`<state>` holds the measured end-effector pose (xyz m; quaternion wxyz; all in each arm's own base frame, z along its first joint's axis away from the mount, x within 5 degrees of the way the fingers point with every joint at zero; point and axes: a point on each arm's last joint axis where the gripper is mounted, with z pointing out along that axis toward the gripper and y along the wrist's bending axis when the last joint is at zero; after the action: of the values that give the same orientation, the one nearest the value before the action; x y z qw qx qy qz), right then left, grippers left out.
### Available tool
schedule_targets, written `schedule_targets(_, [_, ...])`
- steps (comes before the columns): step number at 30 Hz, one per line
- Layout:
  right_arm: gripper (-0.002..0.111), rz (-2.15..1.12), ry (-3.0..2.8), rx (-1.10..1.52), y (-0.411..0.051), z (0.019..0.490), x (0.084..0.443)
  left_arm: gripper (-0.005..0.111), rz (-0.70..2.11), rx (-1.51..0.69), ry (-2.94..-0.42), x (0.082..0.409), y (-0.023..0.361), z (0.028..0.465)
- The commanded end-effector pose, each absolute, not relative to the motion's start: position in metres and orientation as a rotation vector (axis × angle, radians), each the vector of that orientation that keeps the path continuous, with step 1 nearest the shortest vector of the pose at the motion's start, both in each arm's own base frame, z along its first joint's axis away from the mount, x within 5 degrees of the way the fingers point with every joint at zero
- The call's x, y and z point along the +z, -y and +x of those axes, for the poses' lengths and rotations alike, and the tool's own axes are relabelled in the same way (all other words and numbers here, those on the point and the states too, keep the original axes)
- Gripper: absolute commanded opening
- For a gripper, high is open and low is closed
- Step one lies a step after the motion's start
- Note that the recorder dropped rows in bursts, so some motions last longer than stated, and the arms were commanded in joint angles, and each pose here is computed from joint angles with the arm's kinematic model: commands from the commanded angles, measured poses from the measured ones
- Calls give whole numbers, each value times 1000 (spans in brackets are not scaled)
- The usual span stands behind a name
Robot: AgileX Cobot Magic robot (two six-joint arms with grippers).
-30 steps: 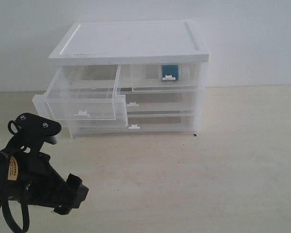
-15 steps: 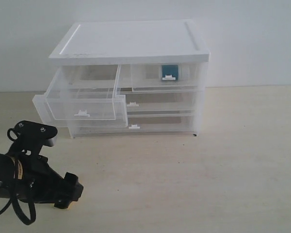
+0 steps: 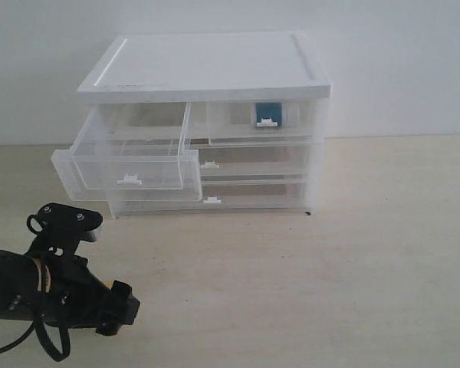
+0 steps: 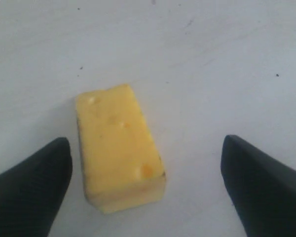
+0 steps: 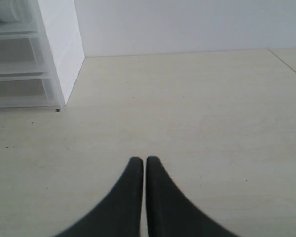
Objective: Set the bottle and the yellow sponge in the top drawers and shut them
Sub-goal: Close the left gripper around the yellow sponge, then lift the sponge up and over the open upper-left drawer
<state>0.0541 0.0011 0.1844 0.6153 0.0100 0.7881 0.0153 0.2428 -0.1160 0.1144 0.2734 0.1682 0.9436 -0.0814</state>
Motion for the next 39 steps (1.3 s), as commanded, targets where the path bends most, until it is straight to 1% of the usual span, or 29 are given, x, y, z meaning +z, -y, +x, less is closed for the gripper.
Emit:
schedule_targets(1, [0, 24, -1806, 34, -1, 54, 184, 73, 415, -225, -2526, 116, 113, 247])
schedule_targets(6, [0, 24, -1806, 34, -1, 54, 184, 73, 363, -208, -2534, 116, 102, 252])
schedule_targets(11, [0, 24, -1806, 34, -1, 54, 184, 73, 361, -220, -2513, 117, 103, 253])
schedule_targets(12, [0, 24, -1806, 34, -1, 54, 184, 72, 361, -220, -2513, 117, 103, 253])
schedule_targets(15, [0, 24, -1806, 34, -1, 54, 184, 62, 364, -215, -2532, 112, 103, 253])
schedule_targets(18, [0, 24, -1806, 34, -1, 54, 184, 42, 366, -208, -2554, 106, 103, 252])
schedule_targets(19, [0, 24, -1806, 34, -1, 54, 184, 26, 369, -202, -2563, 106, 103, 252])
schedule_targets(20, [0, 24, -1806, 34, -1, 54, 184, 18, 384, -197, -2561, 106, 103, 252])
schedule_targets(21, [0, 24, -1806, 34, -1, 54, 184, 5, 427, -183, -2548, 109, 102, 252])
schedule_targets(26, [0, 24, -1806, 34, -1, 54, 184, 4, 443, -141, -2568, 124, 98, 246])
schedule_targets(28, [0, 24, -1806, 34, -1, 54, 184, 4, 474, -152, -2541, 134, 104, 241])
schedule_targets(29, [0, 24, -1806, 34, -1, 54, 184, 4, 513, -162, -2519, 139, 110, 237])
schedule_targets(31, [0, 23, -1804, 33, -1, 54, 184, 4, 696, -177, -2438, 155, 129, 223])
schedule_targets(37, [0, 23, -1804, 33, -1, 54, 184, 4, 923, -197, -2301, 175, 153, 204])
schedule_targets(39, [0, 23, -1804, 33, -1, 54, 184, 4, 1104, -181, -2183, 182, 164, 194])
